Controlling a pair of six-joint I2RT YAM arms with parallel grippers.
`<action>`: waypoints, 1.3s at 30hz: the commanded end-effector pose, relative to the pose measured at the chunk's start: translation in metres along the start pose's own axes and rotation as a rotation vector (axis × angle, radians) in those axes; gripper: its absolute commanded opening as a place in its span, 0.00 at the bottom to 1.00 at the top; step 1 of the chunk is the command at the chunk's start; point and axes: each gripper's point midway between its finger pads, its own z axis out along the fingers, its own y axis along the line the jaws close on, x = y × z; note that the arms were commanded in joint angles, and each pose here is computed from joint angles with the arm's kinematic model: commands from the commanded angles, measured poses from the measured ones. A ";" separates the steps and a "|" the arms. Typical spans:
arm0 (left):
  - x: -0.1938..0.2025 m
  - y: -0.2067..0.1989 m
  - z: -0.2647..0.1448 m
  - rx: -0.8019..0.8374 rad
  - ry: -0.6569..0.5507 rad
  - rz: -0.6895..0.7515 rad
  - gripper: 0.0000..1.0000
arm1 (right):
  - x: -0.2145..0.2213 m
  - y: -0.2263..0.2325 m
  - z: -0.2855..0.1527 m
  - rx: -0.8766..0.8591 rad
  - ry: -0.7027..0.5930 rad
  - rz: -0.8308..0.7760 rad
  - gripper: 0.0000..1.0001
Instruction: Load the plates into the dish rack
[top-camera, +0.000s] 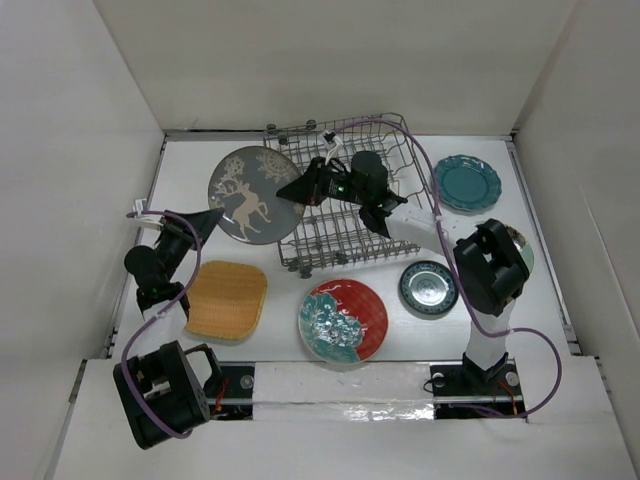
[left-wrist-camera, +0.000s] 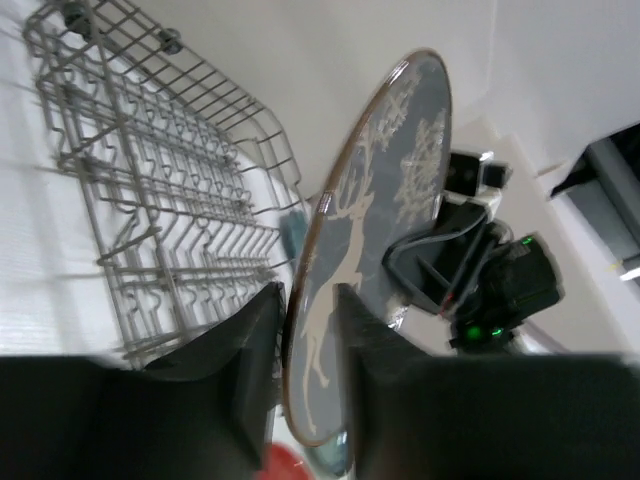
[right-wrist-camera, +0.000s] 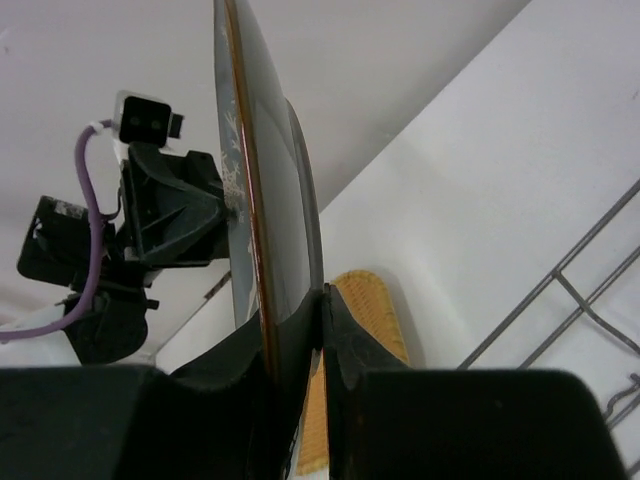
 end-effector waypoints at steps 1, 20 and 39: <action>0.001 -0.038 0.000 0.096 0.040 0.109 0.38 | -0.050 0.042 -0.012 -0.056 -0.153 -0.124 0.00; 0.026 -0.057 0.001 -0.044 0.096 0.327 0.00 | -0.167 -0.038 -0.089 0.868 -0.509 -0.328 0.00; 0.039 -0.117 -0.030 -0.053 0.023 0.722 0.07 | -0.147 -0.065 -0.045 1.185 -0.376 -0.553 0.00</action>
